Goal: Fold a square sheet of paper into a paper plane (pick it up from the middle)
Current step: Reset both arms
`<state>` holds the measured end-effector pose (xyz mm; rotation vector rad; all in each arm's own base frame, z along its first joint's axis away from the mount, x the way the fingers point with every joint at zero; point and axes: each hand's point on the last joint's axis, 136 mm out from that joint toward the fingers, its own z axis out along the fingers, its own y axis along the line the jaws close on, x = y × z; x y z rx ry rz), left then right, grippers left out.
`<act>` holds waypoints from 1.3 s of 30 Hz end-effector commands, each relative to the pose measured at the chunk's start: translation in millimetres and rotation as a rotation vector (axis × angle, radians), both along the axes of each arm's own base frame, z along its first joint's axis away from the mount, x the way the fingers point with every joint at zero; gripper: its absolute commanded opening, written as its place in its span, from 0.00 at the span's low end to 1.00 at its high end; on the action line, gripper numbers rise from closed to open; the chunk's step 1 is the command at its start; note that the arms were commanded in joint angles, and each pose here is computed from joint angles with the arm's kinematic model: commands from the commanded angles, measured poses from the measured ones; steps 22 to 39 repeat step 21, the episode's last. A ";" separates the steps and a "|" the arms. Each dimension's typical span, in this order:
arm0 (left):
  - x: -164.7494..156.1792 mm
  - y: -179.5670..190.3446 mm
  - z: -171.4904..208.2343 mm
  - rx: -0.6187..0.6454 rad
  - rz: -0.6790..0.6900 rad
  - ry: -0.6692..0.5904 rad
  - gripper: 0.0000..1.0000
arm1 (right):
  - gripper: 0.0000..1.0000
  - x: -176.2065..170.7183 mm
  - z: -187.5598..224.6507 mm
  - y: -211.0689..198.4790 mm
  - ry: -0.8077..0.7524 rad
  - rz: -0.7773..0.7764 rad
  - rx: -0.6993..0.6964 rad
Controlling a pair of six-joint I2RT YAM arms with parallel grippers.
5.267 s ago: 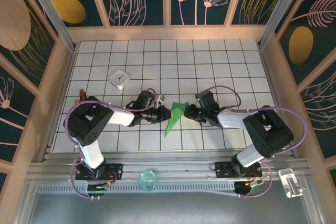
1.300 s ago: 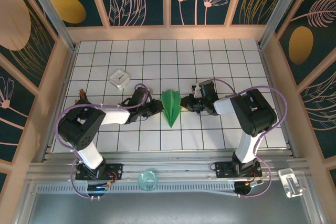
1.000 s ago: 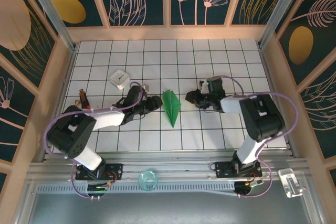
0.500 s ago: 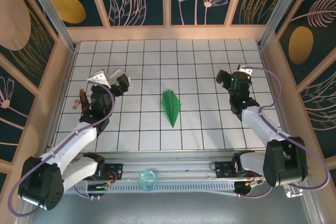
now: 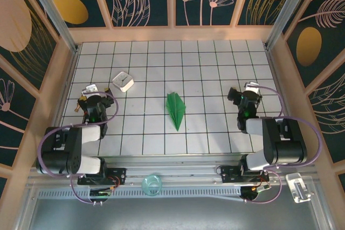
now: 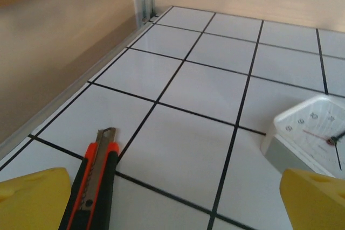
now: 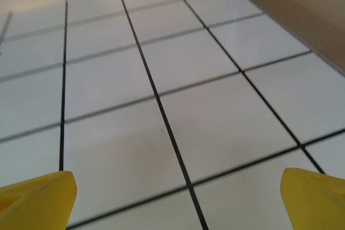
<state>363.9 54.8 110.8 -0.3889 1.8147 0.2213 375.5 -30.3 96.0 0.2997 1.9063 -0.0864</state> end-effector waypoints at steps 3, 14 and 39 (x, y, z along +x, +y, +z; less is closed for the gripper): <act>20.4 -9.2 31.5 -0.009 -0.093 -0.154 0.99 | 0.97 0.3 37.9 -2.5 -0.243 0.068 0.025; 7.1 -24.2 28.5 0.013 -0.187 -0.218 0.99 | 0.99 -3.9 33.3 10.3 -0.274 0.106 -0.027; 6.7 -24.1 27.7 0.013 -0.186 -0.215 0.99 | 0.99 -3.3 32.6 11.5 -0.270 0.114 -0.027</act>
